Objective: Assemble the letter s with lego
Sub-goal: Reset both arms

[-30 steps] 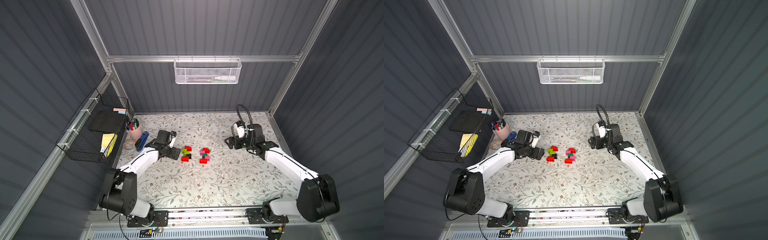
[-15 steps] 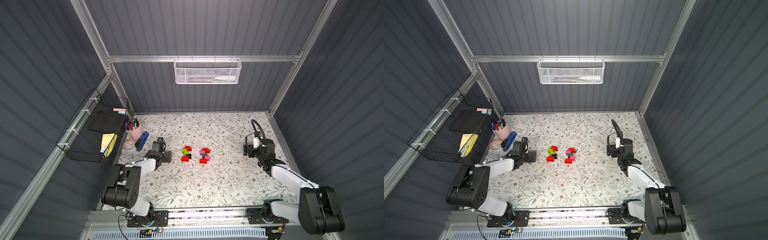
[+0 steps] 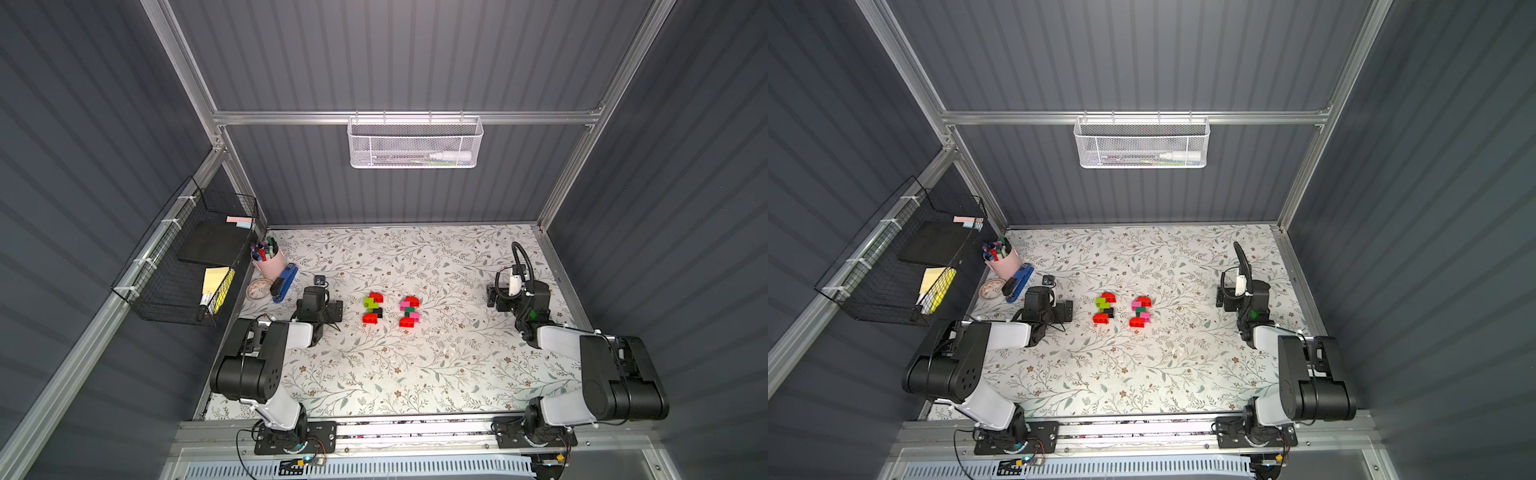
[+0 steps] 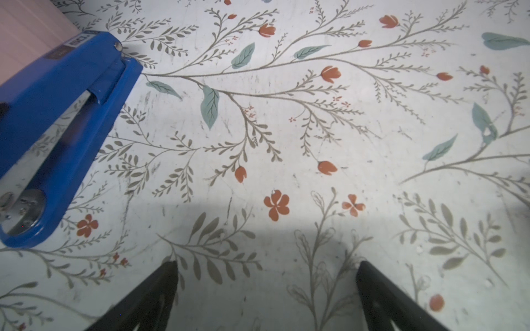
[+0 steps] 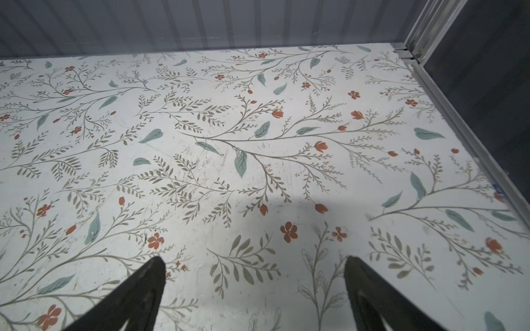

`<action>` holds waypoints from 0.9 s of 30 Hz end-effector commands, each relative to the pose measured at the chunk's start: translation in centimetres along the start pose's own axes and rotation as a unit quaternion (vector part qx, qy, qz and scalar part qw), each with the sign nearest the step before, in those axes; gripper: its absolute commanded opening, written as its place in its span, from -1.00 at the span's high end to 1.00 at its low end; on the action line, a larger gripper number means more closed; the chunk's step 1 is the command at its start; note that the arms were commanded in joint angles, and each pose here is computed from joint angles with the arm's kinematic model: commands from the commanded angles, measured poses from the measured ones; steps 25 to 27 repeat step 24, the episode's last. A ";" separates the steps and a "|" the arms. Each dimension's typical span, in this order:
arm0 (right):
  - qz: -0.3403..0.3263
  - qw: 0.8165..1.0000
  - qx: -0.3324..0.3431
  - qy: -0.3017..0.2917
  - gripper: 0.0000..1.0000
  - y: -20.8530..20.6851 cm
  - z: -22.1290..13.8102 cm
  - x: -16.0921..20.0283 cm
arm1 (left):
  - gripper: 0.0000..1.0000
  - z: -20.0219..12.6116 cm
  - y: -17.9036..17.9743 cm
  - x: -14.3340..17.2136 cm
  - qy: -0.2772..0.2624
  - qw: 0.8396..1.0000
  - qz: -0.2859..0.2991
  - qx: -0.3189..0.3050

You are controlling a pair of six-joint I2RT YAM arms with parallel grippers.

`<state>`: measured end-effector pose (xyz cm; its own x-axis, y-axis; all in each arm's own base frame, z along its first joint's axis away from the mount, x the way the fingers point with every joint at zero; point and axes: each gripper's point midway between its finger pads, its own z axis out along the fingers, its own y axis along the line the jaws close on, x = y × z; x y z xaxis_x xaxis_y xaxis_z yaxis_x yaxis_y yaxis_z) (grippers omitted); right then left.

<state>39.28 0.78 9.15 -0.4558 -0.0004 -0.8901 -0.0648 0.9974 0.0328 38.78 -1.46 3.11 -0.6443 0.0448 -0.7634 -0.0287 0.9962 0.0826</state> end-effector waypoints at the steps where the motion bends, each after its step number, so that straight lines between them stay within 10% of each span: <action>1: -0.001 1.000 -0.007 -0.021 -0.98 0.2 0.0 -0.7 | -0.99 -0.4 -0.2 -0.6 -0.008 1.000 0.008 0.014; 27: 0.012 0.999 0.028 -0.029 -0.98 -1.1 0.3 -0.4 | -0.99 -1.4 -0.9 -1.4 -0.019 0.999 0.005 0.035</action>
